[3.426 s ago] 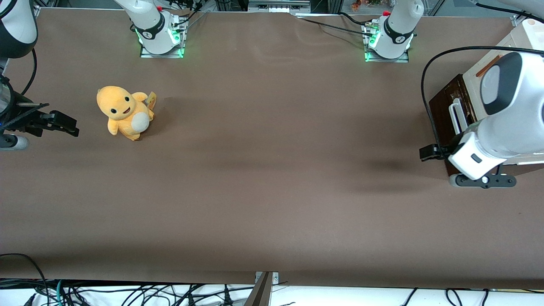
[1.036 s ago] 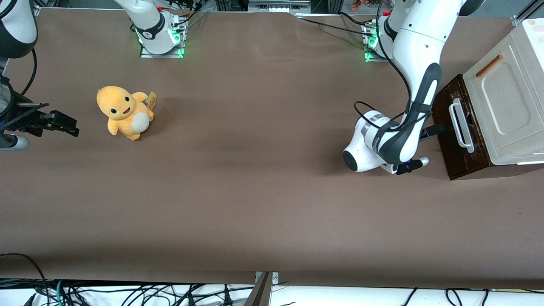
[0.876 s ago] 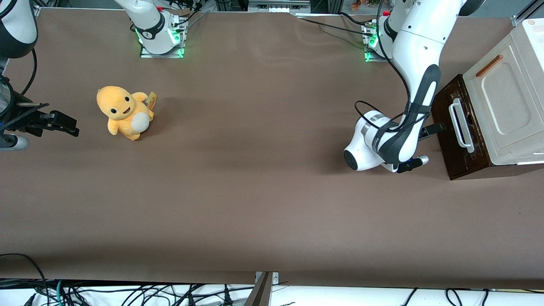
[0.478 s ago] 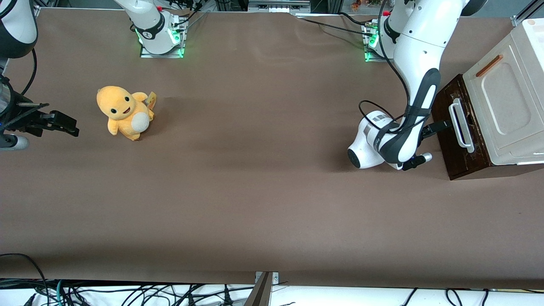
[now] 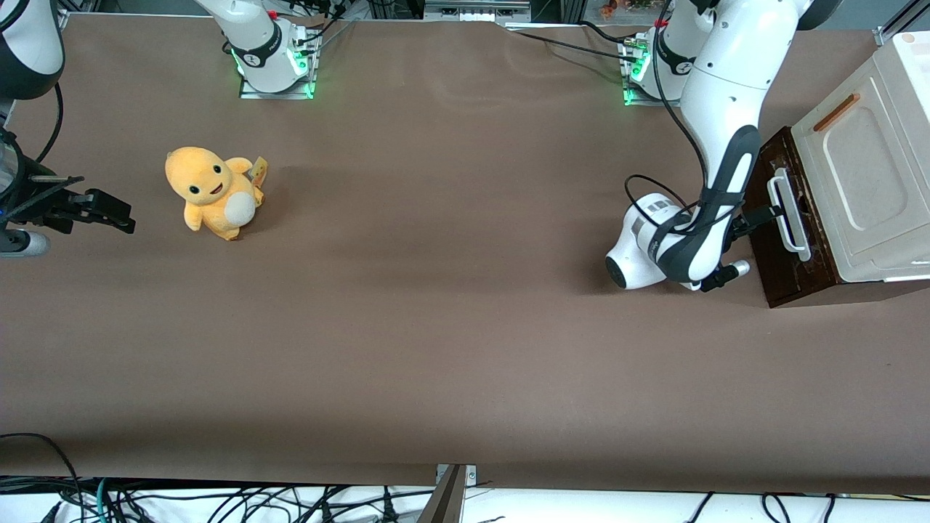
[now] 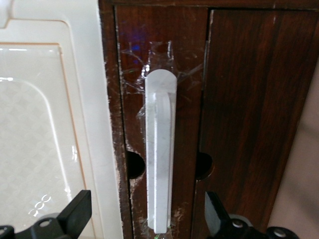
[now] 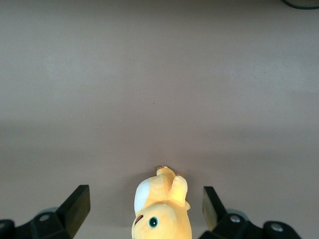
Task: Open lower drawer with left arm only
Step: 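Close the left gripper around the white handle of the lower drawer, then pull the handle with the left gripper, sliding the drawer out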
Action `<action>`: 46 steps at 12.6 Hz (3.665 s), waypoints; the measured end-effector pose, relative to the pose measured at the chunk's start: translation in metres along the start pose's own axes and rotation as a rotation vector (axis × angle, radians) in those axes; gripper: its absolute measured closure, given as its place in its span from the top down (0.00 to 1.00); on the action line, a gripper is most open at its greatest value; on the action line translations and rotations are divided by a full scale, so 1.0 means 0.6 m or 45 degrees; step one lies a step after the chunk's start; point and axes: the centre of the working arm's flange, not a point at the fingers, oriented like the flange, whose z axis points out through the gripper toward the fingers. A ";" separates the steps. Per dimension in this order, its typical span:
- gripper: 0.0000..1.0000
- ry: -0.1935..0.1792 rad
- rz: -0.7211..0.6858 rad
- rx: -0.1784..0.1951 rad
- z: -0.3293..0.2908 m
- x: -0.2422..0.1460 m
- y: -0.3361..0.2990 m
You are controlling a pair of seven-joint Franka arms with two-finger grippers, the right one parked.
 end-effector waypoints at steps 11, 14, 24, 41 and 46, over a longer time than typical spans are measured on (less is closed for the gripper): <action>0.90 0.015 0.011 0.008 0.050 0.021 0.018; 0.87 0.031 0.054 0.023 0.059 0.030 0.015; 0.72 0.024 0.130 0.023 0.065 0.033 0.015; 0.19 0.027 0.115 0.015 0.062 0.032 0.015; 0.19 0.052 0.118 0.004 0.036 0.019 0.015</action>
